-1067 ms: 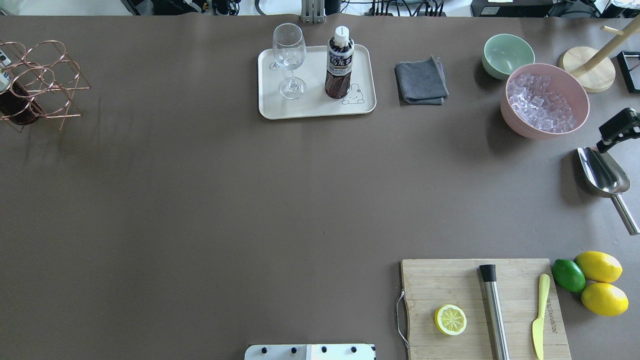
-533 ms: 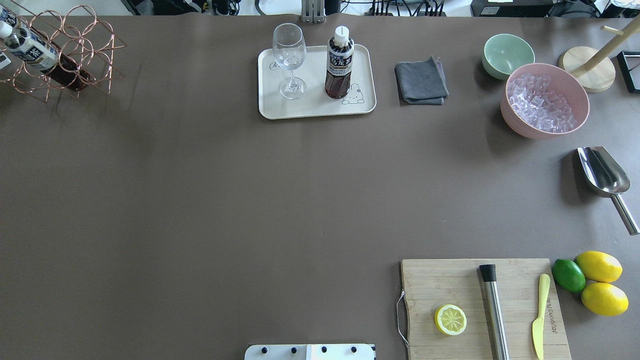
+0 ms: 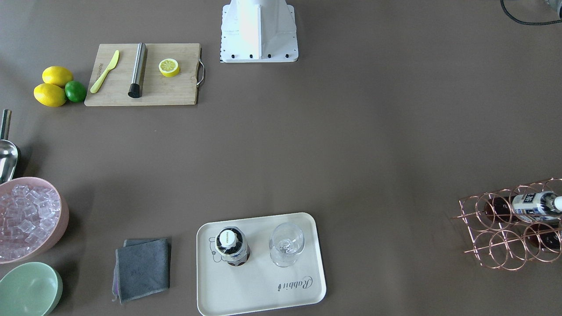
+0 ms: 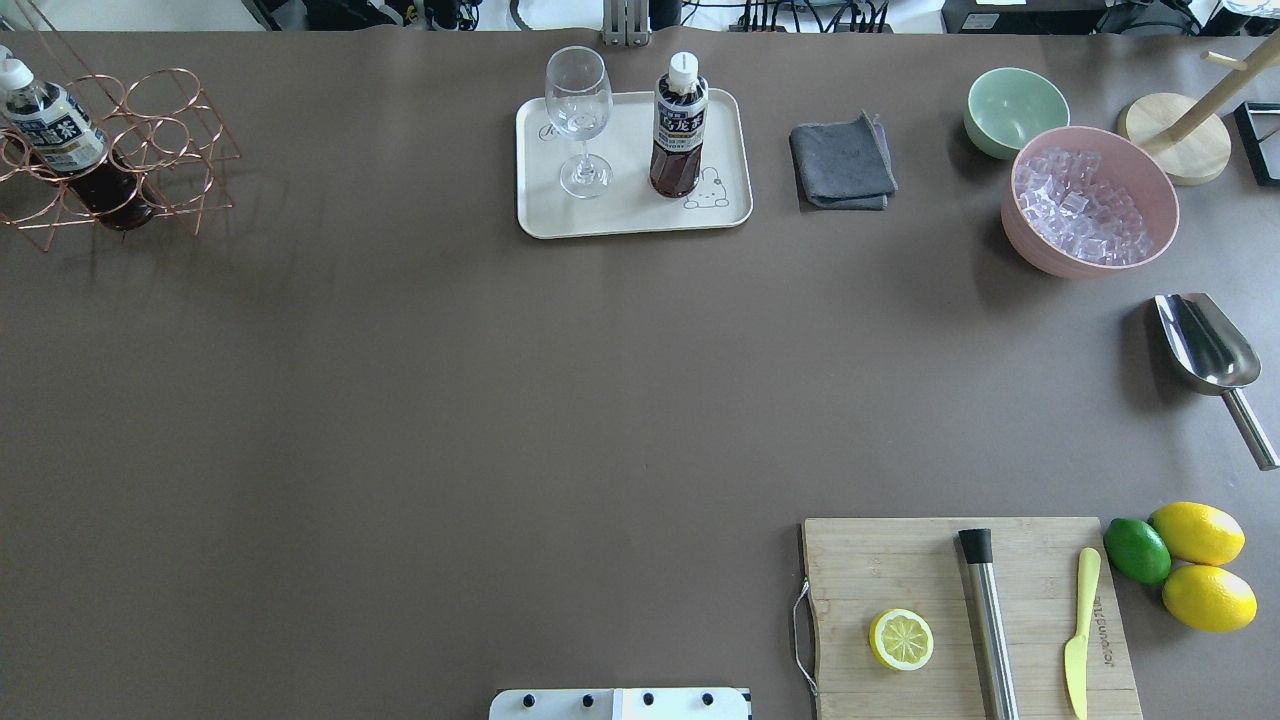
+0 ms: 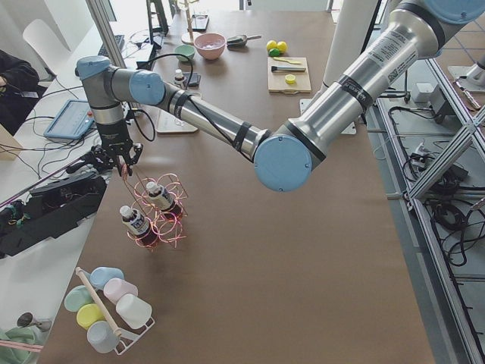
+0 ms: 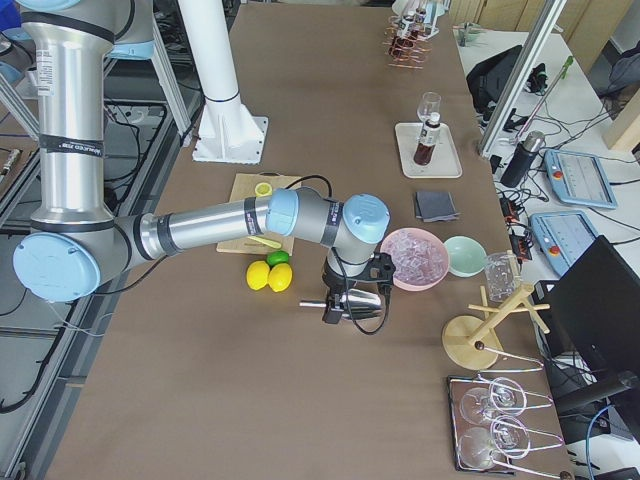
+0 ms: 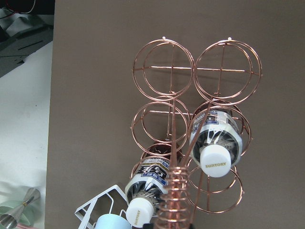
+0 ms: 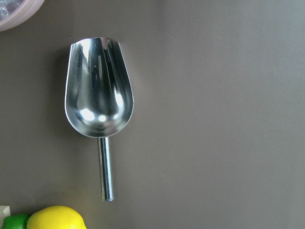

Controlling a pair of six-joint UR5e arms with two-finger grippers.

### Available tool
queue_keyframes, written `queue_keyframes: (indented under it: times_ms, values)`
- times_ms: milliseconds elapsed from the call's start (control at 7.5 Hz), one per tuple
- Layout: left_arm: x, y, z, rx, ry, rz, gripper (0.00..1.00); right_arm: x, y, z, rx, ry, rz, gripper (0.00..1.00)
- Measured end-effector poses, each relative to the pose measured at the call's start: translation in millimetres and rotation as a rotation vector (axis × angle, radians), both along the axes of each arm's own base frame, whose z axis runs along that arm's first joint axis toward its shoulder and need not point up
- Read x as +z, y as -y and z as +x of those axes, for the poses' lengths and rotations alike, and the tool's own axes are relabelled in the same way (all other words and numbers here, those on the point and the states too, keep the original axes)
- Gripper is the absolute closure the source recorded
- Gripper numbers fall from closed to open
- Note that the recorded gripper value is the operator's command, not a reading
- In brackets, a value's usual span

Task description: Take tea from basket to plate

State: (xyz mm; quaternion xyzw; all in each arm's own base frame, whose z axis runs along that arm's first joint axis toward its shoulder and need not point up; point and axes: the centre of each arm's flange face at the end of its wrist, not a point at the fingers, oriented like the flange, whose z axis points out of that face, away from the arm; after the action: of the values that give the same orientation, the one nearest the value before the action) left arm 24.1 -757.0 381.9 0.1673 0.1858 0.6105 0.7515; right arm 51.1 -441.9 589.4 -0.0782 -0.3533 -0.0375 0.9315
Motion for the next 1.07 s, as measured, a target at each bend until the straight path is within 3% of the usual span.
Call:
queue_keyframes:
  times_ms: [400,667,800,933,1067]
  values:
    - [-1,2,15,0.007,0.000,0.000,1.00,9,5,0,0.005,0.005,-0.012,0.00]
    - [0,3,24,-0.004,0.011,-0.001,0.98,6,10,0,0.008,0.008,0.022,0.00]
    - [1,3,26,-0.008,0.013,-0.002,0.19,5,11,0,0.009,0.010,0.027,0.00]
    - [1,4,27,-0.009,0.014,-0.003,0.02,5,11,0,0.008,0.012,0.029,0.00]
    - [1,3,29,-0.007,0.013,-0.003,0.02,6,10,0,0.009,0.019,0.028,0.00]
